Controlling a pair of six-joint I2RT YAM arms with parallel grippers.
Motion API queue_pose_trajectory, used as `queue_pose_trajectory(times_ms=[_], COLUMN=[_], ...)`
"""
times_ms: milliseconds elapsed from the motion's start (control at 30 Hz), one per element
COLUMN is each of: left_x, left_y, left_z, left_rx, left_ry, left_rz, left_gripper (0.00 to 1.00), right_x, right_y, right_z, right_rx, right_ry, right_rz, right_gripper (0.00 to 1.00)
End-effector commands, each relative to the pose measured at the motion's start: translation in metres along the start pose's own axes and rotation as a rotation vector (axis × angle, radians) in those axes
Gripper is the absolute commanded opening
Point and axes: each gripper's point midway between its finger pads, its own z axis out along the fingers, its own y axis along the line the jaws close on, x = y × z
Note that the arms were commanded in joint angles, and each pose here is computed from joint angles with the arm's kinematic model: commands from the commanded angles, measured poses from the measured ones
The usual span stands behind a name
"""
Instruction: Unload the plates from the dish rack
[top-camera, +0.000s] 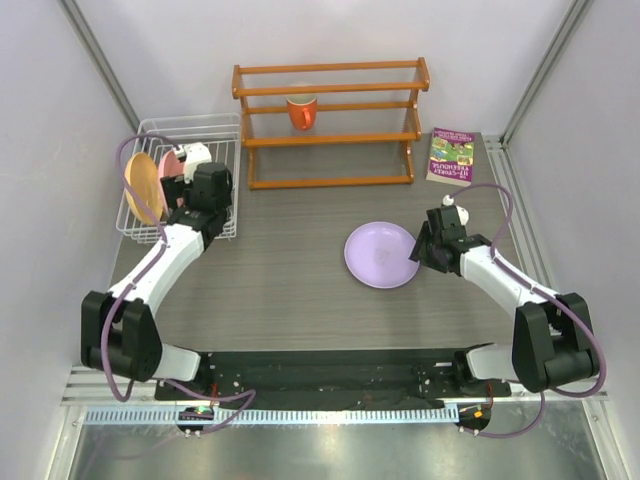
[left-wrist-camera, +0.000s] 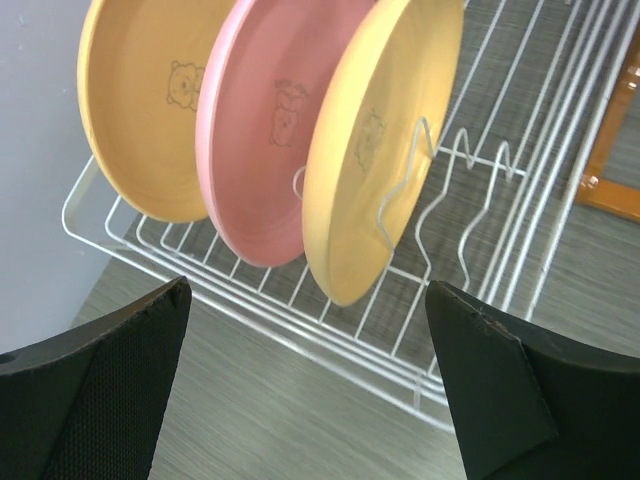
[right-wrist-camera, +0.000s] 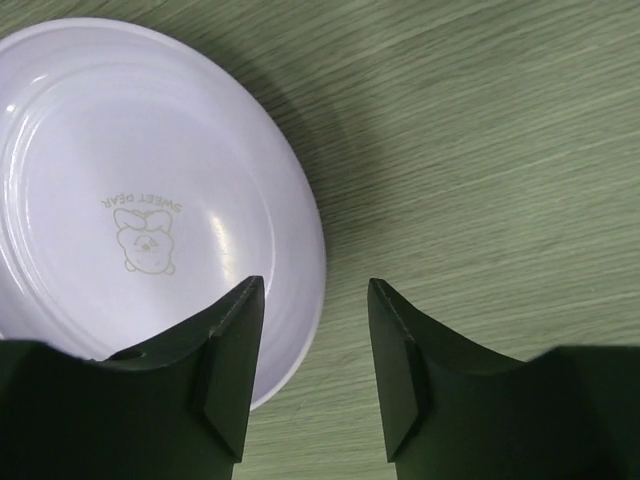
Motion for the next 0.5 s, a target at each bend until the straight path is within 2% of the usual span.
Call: queue_pose_trajectory(times_ms=[0,100,200,267,333,367,467], left_x=[-0.037,-0.044,-0.047,-0.049,-0.044,-0.042,-0.036], left_y=[0.009,0.007,0.004,0.004,-0.002,-0.003,-0.006], left_z=[0.016,0.029,0.043,0.049,0.058,0.061,0.067], left_rx=[-0.099,-0.142,-0.197,-0.218,-0.219,-0.222,-0.229], left_ry=[-0.103,-0.134,-0.167,-0.166,-0.149,-0.144,-0.121], left_rz=[-0.055,-0.024,0.031,0.082,0.104,0.108,0.110], left_gripper=[0.99,0.99,0.90,0.79,0.74,0.65,0.48], right_x=[-0.029,-0.034,-0.040,-0.042,-0.043,-0.043,-0.044], right_y=[-0.003,-0.003,-0.001,0.000,-0.002,-0.001,-0.001], right_z=[-0.020,-0.029,-0.036,-0.038,-0.039,-0.039,-0.039], right_rx=[0.034,0.029,0.016,0.012,0.021,0.019,0.021], right_ry=[-0.105,-0.121,-0.147,-0.152,-0.155,-0.156,-0.156], right_rz=[-0.002,-0.014,-0.011,-0.010,-0.013,-0.014,-0.014], right_gripper=[0.52,0.53,0.53,0.53,0.53,0.53,0.53])
